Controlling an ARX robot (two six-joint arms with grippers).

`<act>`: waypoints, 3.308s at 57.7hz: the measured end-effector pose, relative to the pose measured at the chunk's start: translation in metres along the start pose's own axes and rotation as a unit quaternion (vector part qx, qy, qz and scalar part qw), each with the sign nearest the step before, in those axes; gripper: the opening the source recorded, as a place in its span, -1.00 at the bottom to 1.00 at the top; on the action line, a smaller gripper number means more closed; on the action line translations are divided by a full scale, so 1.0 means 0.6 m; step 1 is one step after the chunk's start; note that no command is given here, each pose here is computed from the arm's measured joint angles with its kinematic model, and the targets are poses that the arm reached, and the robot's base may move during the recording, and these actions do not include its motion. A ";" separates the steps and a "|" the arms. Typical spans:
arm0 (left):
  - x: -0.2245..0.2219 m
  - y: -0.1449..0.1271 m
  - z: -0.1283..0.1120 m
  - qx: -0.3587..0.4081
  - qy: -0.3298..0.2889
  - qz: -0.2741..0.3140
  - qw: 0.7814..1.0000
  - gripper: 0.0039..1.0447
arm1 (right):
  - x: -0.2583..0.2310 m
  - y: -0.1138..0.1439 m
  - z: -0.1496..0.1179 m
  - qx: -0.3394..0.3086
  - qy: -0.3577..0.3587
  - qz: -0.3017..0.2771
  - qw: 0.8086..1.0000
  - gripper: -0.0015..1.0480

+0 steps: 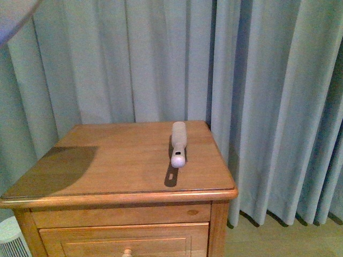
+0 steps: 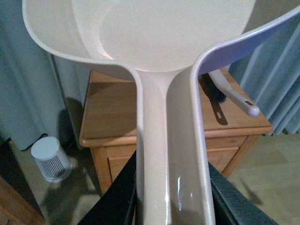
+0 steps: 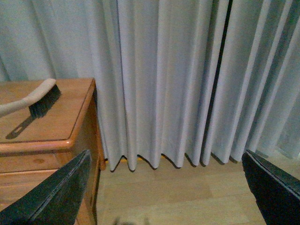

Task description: Clean up trash

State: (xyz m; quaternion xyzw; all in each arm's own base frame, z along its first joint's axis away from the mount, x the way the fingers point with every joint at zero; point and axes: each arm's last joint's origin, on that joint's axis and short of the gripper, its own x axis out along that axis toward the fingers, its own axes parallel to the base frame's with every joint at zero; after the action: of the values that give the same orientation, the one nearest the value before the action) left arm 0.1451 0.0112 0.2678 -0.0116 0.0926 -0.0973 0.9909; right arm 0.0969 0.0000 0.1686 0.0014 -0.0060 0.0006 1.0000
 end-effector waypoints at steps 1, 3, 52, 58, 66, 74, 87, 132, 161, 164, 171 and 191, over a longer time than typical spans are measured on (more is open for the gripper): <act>-0.004 0.001 -0.003 0.000 0.001 0.001 1.000 -0.48 | 0.000 0.000 0.000 0.000 0.000 0.000 1.000 0.86; -0.010 0.002 -0.007 0.003 -0.002 0.005 1.000 -0.48 | 0.000 0.000 0.000 0.000 0.000 0.000 1.000 0.86; -0.026 0.003 -0.013 0.004 -0.010 0.002 1.000 -0.48 | 0.302 0.113 0.153 0.070 0.247 -0.087 0.962 0.86; -0.026 0.003 -0.013 0.004 -0.010 0.002 1.000 -0.48 | 0.403 0.183 0.199 0.110 0.293 -0.041 0.949 0.86; -0.026 0.003 -0.013 0.004 -0.010 0.002 1.000 -0.48 | 0.481 0.274 0.222 0.133 0.340 -0.006 0.931 0.86; -0.026 0.003 -0.013 0.004 -0.010 0.002 1.000 -0.48 | 0.517 0.351 0.214 0.137 0.369 0.014 0.919 0.86; -0.026 0.003 -0.013 0.004 -0.010 0.002 1.000 -0.48 | 0.538 0.448 0.173 0.129 0.405 0.033 0.905 0.86; -0.026 0.003 -0.013 0.004 -0.010 0.002 1.000 -0.48 | 0.552 0.478 0.047 0.111 0.461 0.004 0.880 0.86; -0.026 0.003 -0.013 0.004 -0.010 0.002 1.000 -0.48 | 0.564 0.473 0.027 0.111 0.454 -0.008 0.884 0.02; -0.026 0.003 -0.013 0.004 -0.010 0.002 1.000 -0.48 | 0.563 0.472 0.024 0.111 0.455 -0.008 0.883 -0.14; -0.026 0.003 -0.013 0.004 -0.010 0.002 1.000 -0.48 | 0.562 0.470 0.016 0.109 0.454 -0.010 0.884 -0.61; -0.026 0.003 -0.013 0.004 -0.010 0.002 1.000 -0.48 | 0.543 0.425 0.076 0.084 0.357 -0.020 0.930 -0.63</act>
State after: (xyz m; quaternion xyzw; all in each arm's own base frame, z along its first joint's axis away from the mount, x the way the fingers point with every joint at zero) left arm 0.1289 0.0161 0.2628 -0.0085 0.0828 -0.0958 0.9919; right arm 0.4216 0.2552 0.2186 0.0850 0.3518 -0.0183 0.9320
